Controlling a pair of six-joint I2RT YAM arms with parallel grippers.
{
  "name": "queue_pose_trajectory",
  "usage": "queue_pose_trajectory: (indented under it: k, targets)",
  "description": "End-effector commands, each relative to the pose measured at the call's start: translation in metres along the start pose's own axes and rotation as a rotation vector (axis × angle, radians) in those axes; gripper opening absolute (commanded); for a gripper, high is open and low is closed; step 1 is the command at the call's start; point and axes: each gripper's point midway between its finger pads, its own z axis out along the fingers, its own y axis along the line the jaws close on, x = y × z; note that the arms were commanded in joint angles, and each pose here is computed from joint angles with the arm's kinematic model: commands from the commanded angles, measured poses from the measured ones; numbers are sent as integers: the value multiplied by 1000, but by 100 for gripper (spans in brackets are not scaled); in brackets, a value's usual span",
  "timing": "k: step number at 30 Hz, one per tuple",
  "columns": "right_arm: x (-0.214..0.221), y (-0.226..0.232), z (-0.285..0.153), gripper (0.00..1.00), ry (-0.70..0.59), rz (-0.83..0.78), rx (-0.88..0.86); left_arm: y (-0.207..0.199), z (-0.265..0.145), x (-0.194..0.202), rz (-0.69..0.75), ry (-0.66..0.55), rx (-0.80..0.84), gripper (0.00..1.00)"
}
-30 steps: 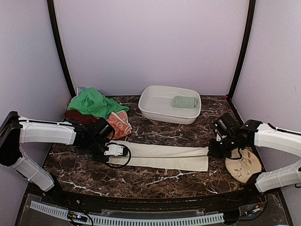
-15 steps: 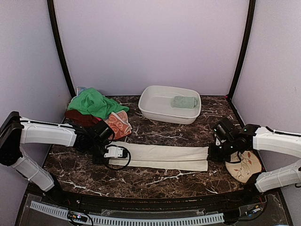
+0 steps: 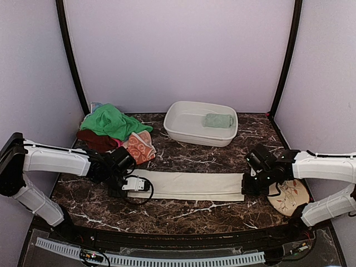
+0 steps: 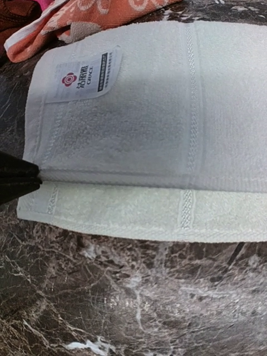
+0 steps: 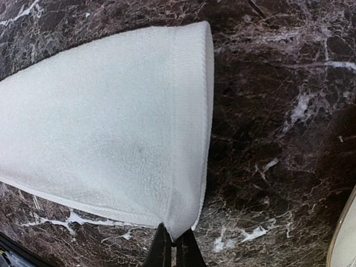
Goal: Roll the towels
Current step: Smooth out the towel at the center of the board.
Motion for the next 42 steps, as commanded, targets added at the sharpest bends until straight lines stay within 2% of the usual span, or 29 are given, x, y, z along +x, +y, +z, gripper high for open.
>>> queue_pose_trajectory:
  k: [1,16,18,23,27,29,32,37,42]
  targets:
    - [7,-4,11,0,0,10,12,-17,3,17,3,54,18,0]
    - [25,-15,29,0,41,8,60,-12,4,19,13,61,-24,0]
    - [27,-17,28,21,53,9,72,-14,4,19,10,58,-15,0]
    - [14,-16,0,39,6,-9,96,-15,3,19,9,52,-10,0]
    - [-19,19,-43,48,-97,-24,-18,-11,1,15,7,40,-26,0]
    - [-33,36,-55,49,-124,-31,-63,-6,-2,13,8,38,-39,0]
    - [-41,50,-44,44,-110,-53,-71,2,-10,8,11,26,-58,0]
    - [-49,55,3,35,-63,-59,-57,11,-26,-1,1,0,-65,0]
    - [-41,41,46,29,-17,-36,-10,4,-30,-1,-17,-1,-35,0]
